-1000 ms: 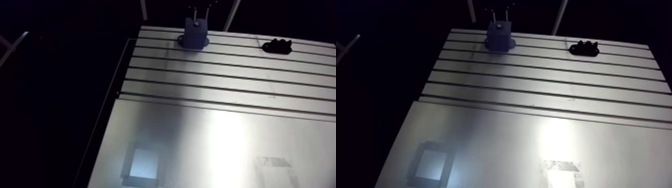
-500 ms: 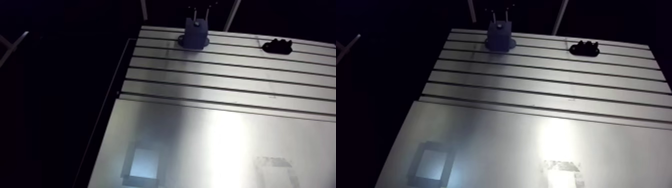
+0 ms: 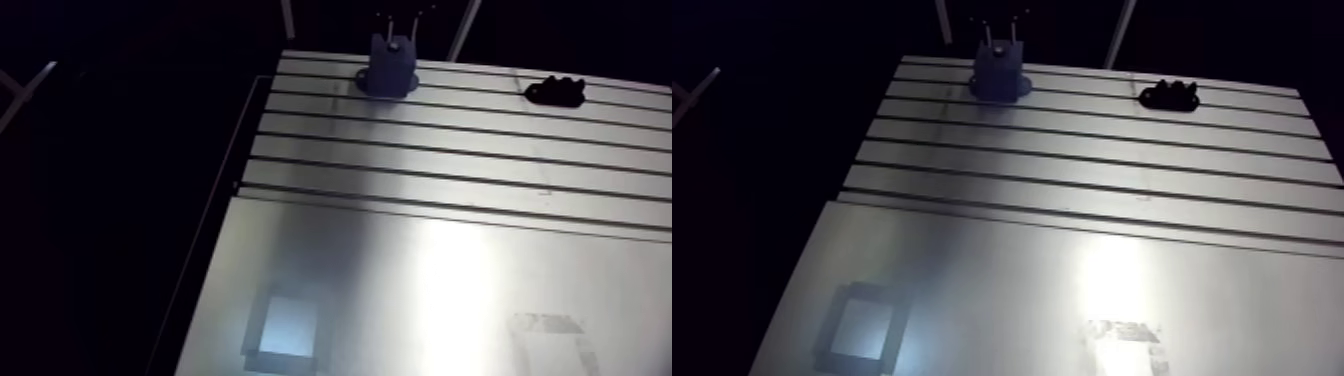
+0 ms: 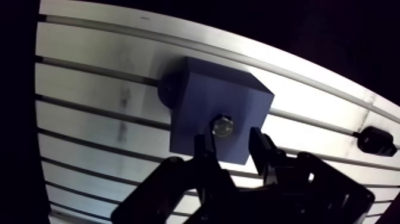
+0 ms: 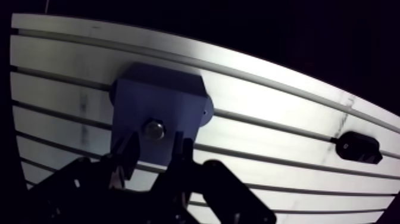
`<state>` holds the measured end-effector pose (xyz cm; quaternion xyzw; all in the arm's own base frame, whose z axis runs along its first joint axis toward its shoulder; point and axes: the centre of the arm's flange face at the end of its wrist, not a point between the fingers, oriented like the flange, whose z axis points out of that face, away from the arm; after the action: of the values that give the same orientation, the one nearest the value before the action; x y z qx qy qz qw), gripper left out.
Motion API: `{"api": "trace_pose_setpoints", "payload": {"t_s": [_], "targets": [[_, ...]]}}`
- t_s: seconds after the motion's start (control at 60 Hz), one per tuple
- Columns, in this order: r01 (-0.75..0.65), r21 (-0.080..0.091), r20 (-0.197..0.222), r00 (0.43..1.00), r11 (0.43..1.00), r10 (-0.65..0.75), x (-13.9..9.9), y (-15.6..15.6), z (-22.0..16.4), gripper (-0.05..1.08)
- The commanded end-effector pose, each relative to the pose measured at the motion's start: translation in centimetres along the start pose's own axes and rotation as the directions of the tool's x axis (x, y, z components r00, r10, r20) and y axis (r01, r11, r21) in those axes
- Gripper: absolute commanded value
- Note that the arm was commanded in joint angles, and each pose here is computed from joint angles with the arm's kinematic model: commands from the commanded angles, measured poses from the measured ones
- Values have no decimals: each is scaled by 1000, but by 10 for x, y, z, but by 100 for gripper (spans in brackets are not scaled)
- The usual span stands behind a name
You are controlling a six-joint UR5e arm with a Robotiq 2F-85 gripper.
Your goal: Pick up the M10 bolt and insert it into the hex recess until seated.
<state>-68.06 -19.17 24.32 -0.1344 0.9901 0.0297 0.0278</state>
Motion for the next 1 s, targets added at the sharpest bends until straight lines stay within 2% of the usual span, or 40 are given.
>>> {"api": "trace_pose_setpoints", "payload": {"t_s": [0.017, 1.0], "targets": [[-12, 0, 4, 1000, 1000, 12, 0, 0, 2, 56], [-17, 3, 4, 1000, 1000, 17, 1, 1, 4, 56]]}}
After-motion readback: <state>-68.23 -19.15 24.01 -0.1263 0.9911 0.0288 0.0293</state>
